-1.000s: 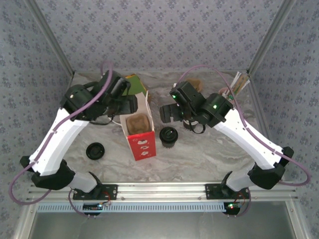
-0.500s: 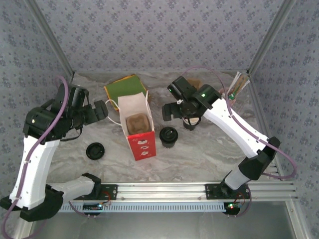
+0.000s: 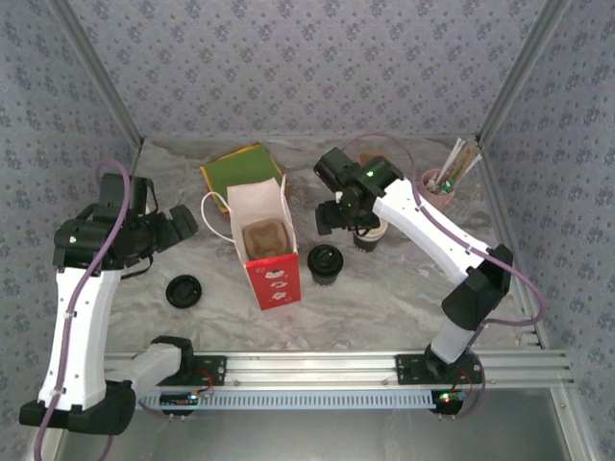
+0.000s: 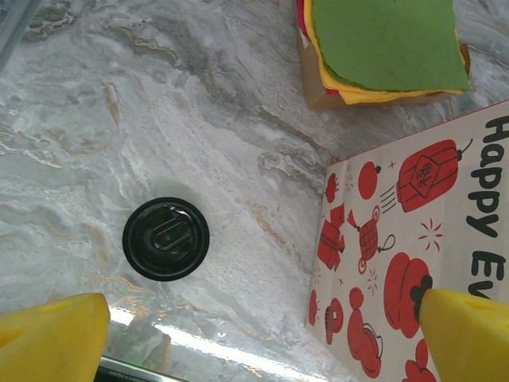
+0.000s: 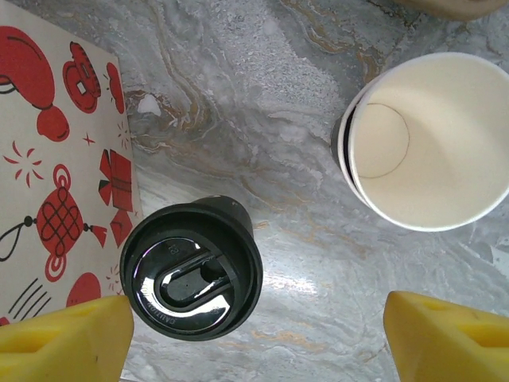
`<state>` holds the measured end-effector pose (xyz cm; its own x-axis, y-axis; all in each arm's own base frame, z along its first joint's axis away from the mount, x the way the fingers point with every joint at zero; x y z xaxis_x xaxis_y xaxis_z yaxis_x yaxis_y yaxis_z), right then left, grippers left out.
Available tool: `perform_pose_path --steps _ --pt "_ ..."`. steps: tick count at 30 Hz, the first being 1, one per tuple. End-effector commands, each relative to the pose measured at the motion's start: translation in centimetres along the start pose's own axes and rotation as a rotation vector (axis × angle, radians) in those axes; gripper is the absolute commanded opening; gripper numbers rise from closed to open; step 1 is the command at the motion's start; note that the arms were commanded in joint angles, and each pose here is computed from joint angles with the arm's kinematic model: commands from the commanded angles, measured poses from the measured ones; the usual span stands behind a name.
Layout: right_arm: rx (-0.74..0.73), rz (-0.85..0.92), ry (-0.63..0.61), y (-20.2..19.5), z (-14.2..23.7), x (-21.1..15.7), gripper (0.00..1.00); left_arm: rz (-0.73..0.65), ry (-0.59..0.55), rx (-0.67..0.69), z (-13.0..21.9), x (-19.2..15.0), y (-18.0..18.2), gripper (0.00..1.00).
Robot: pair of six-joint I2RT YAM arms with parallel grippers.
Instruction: Pack the takeout coffee
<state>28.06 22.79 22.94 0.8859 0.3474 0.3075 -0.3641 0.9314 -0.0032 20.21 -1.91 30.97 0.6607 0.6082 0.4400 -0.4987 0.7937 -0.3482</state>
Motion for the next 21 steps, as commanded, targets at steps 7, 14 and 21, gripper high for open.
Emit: perform_pose_path --steps 7,14,21 --pt "0.005 0.035 0.087 2.4 -2.6 -1.2 0.84 -0.003 0.02 -0.061 -0.3 -0.3 -0.8 1.0" --pt "-0.009 0.054 0.135 4.1 -4.0 -2.3 0.85 -0.004 0.005 -0.05 -0.1 0.2 -0.6 1.0" --pt "-0.015 0.067 0.167 4.9 -5.0 -3.5 0.88 0.001 0.004 -0.057 0.1 0.3 -0.7 1.0"
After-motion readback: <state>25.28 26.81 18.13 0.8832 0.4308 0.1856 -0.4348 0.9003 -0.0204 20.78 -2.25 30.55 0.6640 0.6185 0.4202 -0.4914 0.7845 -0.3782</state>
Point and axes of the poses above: each hand's point on the last joint's axis, 136 mm out from that joint toward the fingers, its own z axis back along the fingers, its own y axis along the line the jaws close on, x = y × z, the point moved 1 cm from there along z, back along the fingers, and after that the axes turned 11 degrees about z, right-handed, at the moved point
